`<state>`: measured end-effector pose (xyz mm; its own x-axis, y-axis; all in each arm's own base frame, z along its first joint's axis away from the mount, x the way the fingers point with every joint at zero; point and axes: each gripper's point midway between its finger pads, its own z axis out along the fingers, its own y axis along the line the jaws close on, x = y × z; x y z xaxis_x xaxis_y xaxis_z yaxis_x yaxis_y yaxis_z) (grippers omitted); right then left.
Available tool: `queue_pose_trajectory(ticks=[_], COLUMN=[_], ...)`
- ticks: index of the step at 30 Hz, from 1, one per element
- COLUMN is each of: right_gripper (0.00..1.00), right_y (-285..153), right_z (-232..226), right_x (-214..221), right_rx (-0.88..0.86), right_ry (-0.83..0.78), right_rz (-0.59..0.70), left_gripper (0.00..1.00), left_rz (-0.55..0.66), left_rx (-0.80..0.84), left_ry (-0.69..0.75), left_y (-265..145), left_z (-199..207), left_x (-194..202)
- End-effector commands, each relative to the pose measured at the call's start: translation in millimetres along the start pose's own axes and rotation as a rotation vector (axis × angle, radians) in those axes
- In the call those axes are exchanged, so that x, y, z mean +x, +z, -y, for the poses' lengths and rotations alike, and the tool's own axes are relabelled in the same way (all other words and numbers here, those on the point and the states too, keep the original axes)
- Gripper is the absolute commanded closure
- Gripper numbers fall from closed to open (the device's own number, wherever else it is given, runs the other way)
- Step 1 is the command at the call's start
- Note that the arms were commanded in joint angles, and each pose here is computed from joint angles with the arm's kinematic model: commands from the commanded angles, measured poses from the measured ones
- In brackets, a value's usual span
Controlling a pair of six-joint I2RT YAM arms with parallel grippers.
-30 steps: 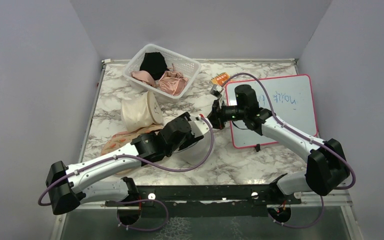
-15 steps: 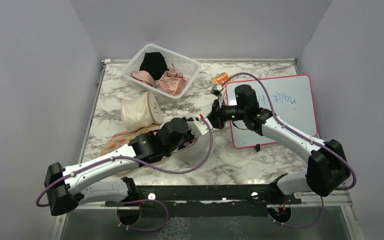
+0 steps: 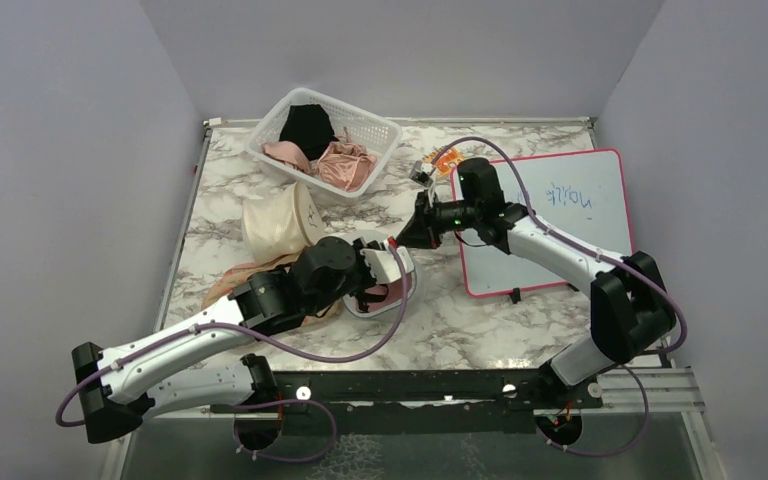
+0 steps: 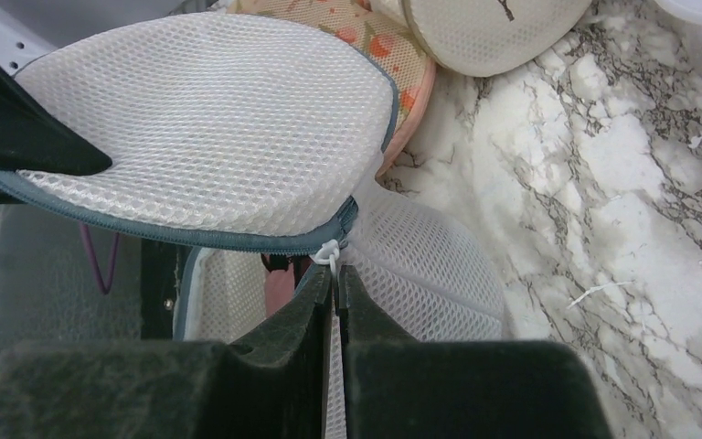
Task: Unzip the laundry bag and remove the bra
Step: Unzip the laundry bag at the center of the board.
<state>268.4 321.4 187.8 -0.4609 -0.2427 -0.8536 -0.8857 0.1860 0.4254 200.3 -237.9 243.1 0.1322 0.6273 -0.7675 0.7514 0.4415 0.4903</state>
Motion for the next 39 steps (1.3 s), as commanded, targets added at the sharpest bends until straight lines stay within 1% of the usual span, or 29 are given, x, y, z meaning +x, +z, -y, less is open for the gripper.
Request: queue_pose_trajectory(ticks=[1, 3, 5, 7, 9, 11, 13, 14, 16, 19, 23, 25, 27, 29, 31, 36, 39], right_gripper=[0.93, 0.85, 0.74, 0.6, 0.43, 0.34, 0.29, 0.28, 0.26, 0.24, 0.27, 0.27, 0.27, 0.29, 0.31, 0.36, 0.36], right_y=[-1.5, -8.9, -17.1, -25.6, -34.2, -42.4, -47.7, -49.0, -50.3, -47.7, -39.5, -35.5, -28.7, -17.4, -7.3, 1.5, 3.7], right_z=[9.7, 9.1, 4.6, 4.6, 7.4, 12.1, 10.5, 4.6, -8.8, -26.8, -40.4, -49.1, -58.7, -61.3, -61.0, -68.6, -64.1], right_x=[-10.2, -11.5, -11.8, -9.4, -3.9, 3.3, 9.7, 11.0, 5.4, -14.8, -43.9, -54.4, -57.0, -56.0, -53.4, -50.6, -49.6], right_rx=[0.081, 0.126, 0.155, 0.209, 0.275, 0.341, 0.355, 0.33, 0.273, 0.18, 0.07, 0.002, -0.084, -0.136, -0.146, -0.189, -0.172], right_ry=[-0.011, -0.012, -0.013, 0.008, 0.033, 0.048, 0.034, 0.007, -0.057, -0.174, -0.299, -0.377, -0.432, -0.449, -0.458, -0.463, -0.457], right_rz=[0.008, 0.008, 0.008, 0.005, 0.001, -0.009, -0.023, -0.028, 0.001, 0.114, 0.217, 0.258, 0.274, 0.252, 0.24, 0.279, 0.287], left_gripper=[1.0, 1.0, 1.0, 1.0, 1.0, 1.0, 1.0, 1.0, 1.0, 1.0, 0.99, 0.98, 0.96, 0.94, 0.92, 0.92, 0.92], left_rz=[0.013, -0.017, -0.032, -0.035, -0.042, -0.056, -0.079, -0.091, -0.1, -0.105, -0.108, -0.108, -0.103, -0.1, -0.099, -0.104, -0.108], left_rx=[-0.043, -0.064, -0.079, -0.085, -0.087, -0.089, -0.089, -0.083, -0.064, -0.046, -0.046, -0.048, -0.047, -0.048, -0.046, -0.05, -0.053], left_ry=[-0.04, -0.059, -0.079, -0.101, -0.119, -0.122, -0.111, -0.103, -0.092, -0.08, -0.068, -0.07, -0.073, -0.075, -0.072, -0.064, -0.063], left_y=[-1.2, 0.1, 0.1, 0.4, 1.2, 3.2, 6.1, 7.6, 8.9, 9.4, 8.8, 8.5, 8.2, 8.2, 8.2, 9.7, 10.8], left_z=[-13.6, -16.8, -19.7, -21.4, -22.7, -24.5, -25.7, -25.3, -23.7, -21.6, -21.6, -22.2, -22.2, -22.8, -23.0, -23.5, -23.9], left_x=[-20.7, -18.2, -18.5, -21.7, -25.2, -28.3, -29.4, -29.5, -31.8, -32.4, -30.5, -31.1, -32.0, -33.3, -34.4, -33.9, -33.4])
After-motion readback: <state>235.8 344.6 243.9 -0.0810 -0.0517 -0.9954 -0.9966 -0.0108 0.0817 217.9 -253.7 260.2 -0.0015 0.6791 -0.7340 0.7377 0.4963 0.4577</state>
